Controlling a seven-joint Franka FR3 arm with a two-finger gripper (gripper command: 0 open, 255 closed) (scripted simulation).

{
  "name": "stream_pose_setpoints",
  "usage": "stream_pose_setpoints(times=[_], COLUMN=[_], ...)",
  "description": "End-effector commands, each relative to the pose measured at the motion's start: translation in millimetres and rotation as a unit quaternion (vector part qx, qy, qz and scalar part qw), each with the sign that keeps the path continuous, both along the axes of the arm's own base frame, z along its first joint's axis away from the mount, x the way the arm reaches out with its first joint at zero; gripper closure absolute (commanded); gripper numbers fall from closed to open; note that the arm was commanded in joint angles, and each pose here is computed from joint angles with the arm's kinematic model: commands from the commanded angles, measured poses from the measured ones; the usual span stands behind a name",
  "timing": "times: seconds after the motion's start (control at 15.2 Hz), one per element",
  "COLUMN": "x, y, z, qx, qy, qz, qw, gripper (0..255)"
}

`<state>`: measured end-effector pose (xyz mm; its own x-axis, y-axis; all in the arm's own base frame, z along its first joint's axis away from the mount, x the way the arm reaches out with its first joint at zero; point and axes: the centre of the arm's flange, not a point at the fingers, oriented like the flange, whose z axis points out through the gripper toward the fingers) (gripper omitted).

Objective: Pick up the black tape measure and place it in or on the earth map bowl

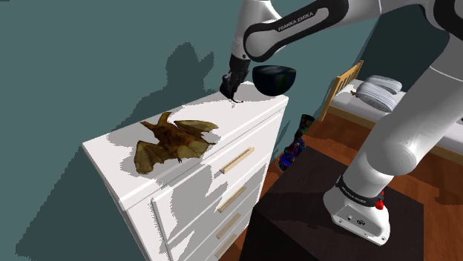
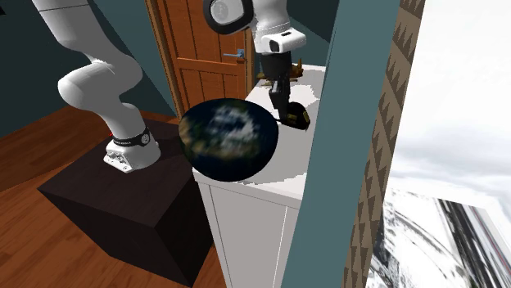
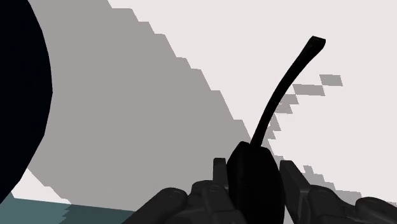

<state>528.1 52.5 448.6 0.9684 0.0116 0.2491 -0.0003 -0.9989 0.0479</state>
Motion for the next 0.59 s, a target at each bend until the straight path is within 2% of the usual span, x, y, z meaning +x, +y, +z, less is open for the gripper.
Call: stream_pose_setpoints(times=[0.0,0.53], x=[0,0], y=[-1,-1], z=[10,52], qx=[0.0,0.0], qy=[0.0,0.0], qz=[0.0,0.0], qw=[1.0,1.0], gripper=[255,255])
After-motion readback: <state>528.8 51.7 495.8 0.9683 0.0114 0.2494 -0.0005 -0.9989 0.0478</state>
